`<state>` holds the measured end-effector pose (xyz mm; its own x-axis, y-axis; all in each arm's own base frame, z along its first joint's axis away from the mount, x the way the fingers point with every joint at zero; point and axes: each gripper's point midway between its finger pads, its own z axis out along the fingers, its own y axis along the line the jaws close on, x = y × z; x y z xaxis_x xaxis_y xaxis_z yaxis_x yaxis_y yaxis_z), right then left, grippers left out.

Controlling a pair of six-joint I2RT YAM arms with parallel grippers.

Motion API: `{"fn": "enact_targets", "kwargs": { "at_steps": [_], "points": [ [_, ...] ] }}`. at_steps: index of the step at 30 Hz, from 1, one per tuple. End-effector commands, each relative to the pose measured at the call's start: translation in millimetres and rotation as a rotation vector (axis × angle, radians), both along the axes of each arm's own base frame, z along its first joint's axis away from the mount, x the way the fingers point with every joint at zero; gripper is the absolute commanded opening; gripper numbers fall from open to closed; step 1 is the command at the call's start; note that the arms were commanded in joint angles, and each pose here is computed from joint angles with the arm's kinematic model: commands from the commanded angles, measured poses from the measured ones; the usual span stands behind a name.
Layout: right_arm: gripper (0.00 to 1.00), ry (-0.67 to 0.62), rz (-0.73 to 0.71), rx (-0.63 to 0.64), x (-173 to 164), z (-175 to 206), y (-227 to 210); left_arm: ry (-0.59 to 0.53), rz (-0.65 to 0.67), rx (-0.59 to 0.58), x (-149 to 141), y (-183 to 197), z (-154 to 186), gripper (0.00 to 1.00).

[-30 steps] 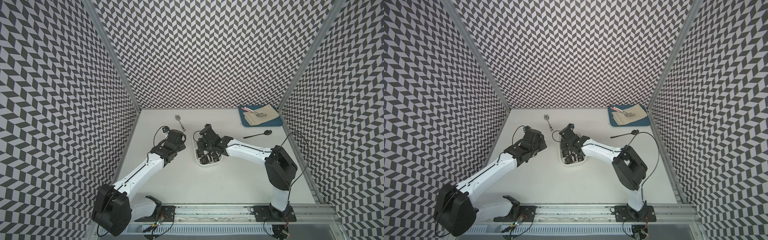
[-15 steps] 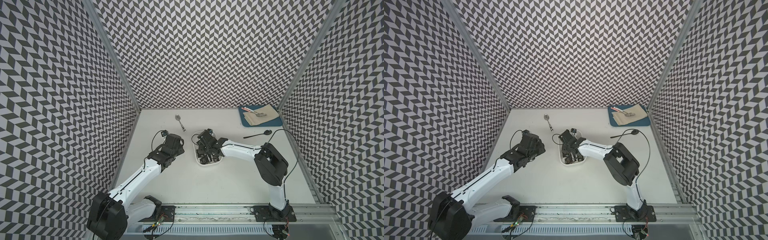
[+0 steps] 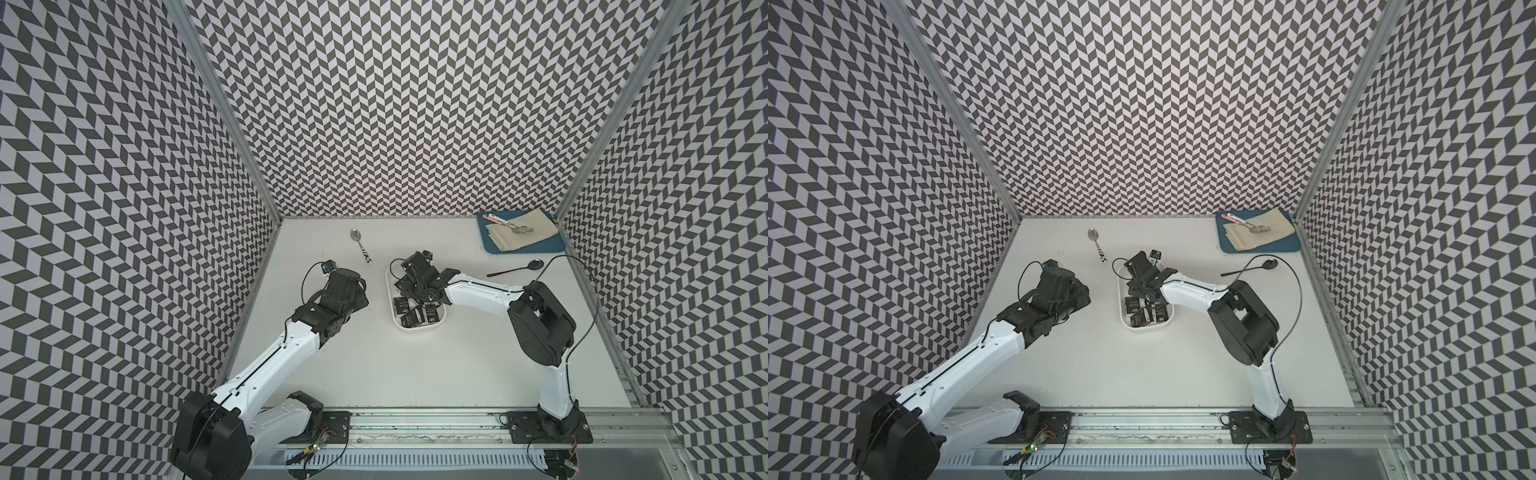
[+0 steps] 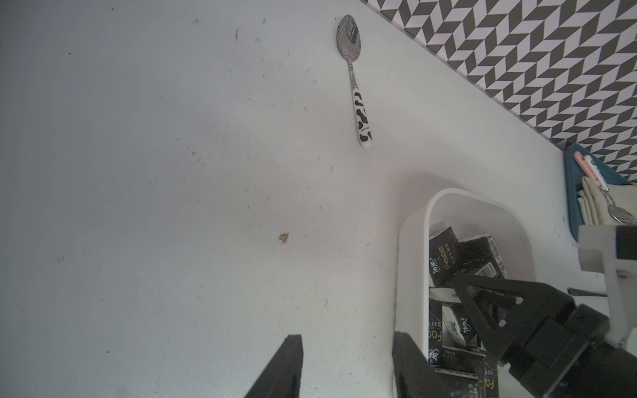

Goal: Take the pocket tissues out of the storage box
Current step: Pick up the pocket tissues from the storage box.

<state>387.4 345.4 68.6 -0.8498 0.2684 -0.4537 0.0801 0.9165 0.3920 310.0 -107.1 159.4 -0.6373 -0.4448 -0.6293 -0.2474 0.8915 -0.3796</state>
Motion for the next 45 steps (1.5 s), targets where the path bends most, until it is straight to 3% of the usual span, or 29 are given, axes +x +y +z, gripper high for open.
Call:
{"fn": "enact_targets", "kwargs": {
  "at_steps": [1,8,12,21,35,40,45],
  "points": [
    [0.49,-0.005,0.001,0.024,9.5,-2.2,5.2,-0.010,-0.005,-0.011,3.3,-1.9,0.2,0.47],
    [0.36,0.017,0.027,0.029,5.3,-11.9,5.0,-0.017,-0.005,-0.009,4.6,-1.8,1.5,0.47],
    [0.20,0.025,0.047,0.047,-1.2,-15.1,5.2,-0.014,-0.003,-0.010,4.8,-2.0,0.3,0.47],
    [0.05,-0.039,0.111,0.103,-11.3,24.2,7.3,-0.022,0.014,-0.004,6.4,1.0,4.0,0.47],
    [0.02,-0.195,0.227,0.218,-43.4,116.9,-8.5,-0.020,0.043,0.009,10.5,5.0,3.5,0.47],
    [0.01,-0.234,0.181,0.162,-32.6,131.9,-42.4,-0.014,0.043,0.010,15.2,3.4,3.7,0.47],
    [0.01,-0.265,0.087,0.029,-11.5,130.1,-110.7,-0.015,0.038,0.008,18.2,0.9,2.2,0.47]
  ]
}}
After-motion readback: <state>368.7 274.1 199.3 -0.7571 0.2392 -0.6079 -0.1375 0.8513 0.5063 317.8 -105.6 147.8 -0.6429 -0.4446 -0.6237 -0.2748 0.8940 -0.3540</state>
